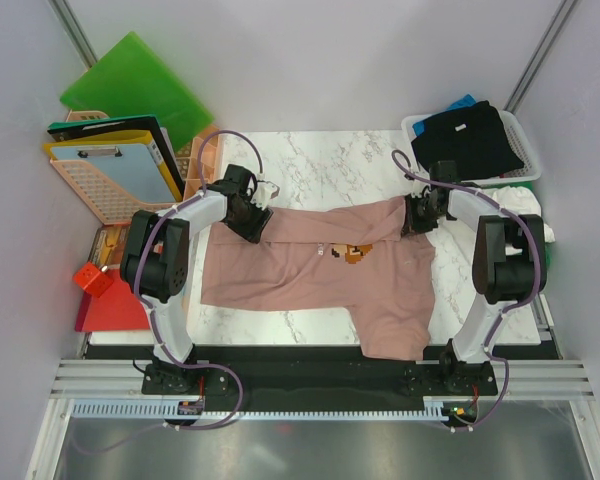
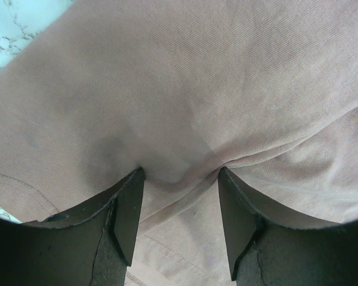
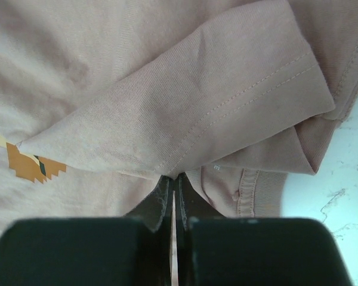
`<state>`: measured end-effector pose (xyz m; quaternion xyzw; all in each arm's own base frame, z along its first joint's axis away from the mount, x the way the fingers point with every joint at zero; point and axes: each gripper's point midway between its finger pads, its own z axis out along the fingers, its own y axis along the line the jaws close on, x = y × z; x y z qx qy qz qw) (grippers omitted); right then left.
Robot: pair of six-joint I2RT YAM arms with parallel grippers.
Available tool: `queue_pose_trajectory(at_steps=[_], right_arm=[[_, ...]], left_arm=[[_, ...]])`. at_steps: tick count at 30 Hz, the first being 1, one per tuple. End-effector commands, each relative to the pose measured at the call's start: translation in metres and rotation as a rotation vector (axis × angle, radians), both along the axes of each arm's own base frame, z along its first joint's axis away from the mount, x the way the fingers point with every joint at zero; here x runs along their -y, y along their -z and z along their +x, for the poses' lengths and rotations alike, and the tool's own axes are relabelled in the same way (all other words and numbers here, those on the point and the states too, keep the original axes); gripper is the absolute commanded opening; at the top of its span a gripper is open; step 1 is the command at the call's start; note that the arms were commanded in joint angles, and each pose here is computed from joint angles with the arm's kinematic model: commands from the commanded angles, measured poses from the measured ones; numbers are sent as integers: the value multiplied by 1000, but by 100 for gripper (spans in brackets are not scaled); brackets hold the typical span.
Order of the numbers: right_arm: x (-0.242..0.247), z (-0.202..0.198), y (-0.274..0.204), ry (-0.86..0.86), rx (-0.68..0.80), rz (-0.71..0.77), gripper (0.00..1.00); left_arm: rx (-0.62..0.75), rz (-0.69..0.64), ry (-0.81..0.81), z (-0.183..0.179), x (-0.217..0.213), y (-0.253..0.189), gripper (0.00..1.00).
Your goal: Fold and stack the t-shirts
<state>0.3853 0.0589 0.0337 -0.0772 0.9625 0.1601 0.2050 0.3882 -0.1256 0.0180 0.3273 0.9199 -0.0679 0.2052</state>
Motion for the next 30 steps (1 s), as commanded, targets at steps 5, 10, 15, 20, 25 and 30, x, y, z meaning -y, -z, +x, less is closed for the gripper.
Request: queue_pose_trajectory(at_steps=[5, 10, 15, 20, 25, 30], right_arm=[[-6, 6, -25, -28, 67, 29, 0], [-17, -3, -54, -56, 96, 80, 0], [-31, -26, -66, -96, 69, 119, 0], [-44, -55, -68, -142, 24, 156, 0], [-48, -77, -63, -168, -24, 176, 0], [-49, -90, -67, -171, -29, 184, 0]], left_arm=[[-119, 67, 20, -32, -16, 25, 60], [-122, 65, 22, -31, -14, 26, 60], [-129, 65, 19, -31, -14, 29, 60], [-127, 70, 20, -30, -15, 29, 59], [-116, 77, 22, -27, -16, 26, 59], [-109, 84, 25, -27, -17, 24, 59]])
